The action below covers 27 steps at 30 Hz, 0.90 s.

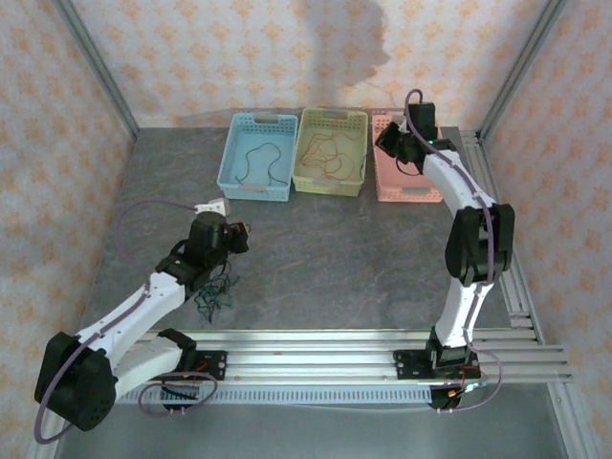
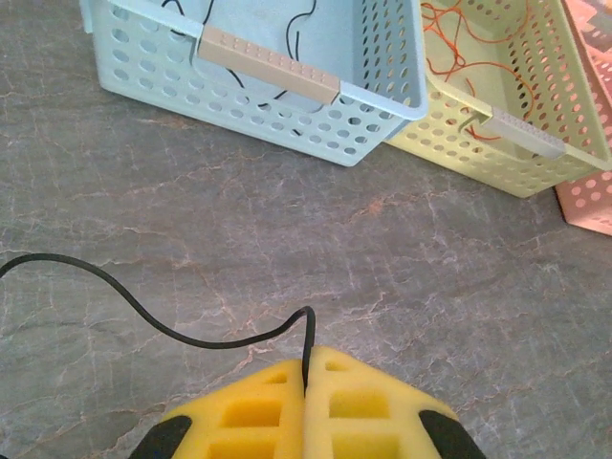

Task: Untangle the cables

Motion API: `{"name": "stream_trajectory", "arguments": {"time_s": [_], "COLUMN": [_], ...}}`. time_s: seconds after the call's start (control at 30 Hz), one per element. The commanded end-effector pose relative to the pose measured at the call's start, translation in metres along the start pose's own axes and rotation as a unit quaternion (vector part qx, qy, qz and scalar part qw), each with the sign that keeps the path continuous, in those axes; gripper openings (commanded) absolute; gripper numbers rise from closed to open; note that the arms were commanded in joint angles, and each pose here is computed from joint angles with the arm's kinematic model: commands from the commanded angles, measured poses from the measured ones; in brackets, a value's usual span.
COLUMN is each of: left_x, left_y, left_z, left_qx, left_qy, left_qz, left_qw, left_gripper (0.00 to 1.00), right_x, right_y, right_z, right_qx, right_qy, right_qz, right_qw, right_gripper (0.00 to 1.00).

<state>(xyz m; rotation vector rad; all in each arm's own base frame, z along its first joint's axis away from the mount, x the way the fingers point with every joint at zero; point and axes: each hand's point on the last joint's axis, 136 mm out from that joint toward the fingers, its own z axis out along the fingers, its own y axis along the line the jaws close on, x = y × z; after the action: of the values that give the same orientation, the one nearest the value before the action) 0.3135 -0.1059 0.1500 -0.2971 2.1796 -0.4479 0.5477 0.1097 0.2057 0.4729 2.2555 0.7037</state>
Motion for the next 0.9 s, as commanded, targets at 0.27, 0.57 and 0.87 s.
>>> {"name": "stream_trajectory", "arguments": {"time_s": [0.27,0.57,0.87], "left_x": [-0.005,-0.006,-0.006], "left_y": [0.004,0.004,0.003], "left_z": [-0.004,-0.004,-0.003], "left_qx": [-0.004,-0.004,-0.001], "left_qy": [-0.016,-0.018,-0.016], "left_qz": [-0.004,-0.005,-0.003], "left_qw": [1.0,1.0,1.0], "left_gripper": [0.0,0.0,0.0], "right_x": [-0.029,-0.042,-0.022], "right_y": [-0.079,-0.124,-0.137], "right_z": [0.032,0.043,0.061], "right_qx": [0.021,0.076,0.084], "right_qy": [0.009,-0.006,0.023], "right_qz": [0.088,0.11,0.096], "right_qw": [0.996,0.991,0.992], "right_gripper": [0.0,0.0,0.0]}}
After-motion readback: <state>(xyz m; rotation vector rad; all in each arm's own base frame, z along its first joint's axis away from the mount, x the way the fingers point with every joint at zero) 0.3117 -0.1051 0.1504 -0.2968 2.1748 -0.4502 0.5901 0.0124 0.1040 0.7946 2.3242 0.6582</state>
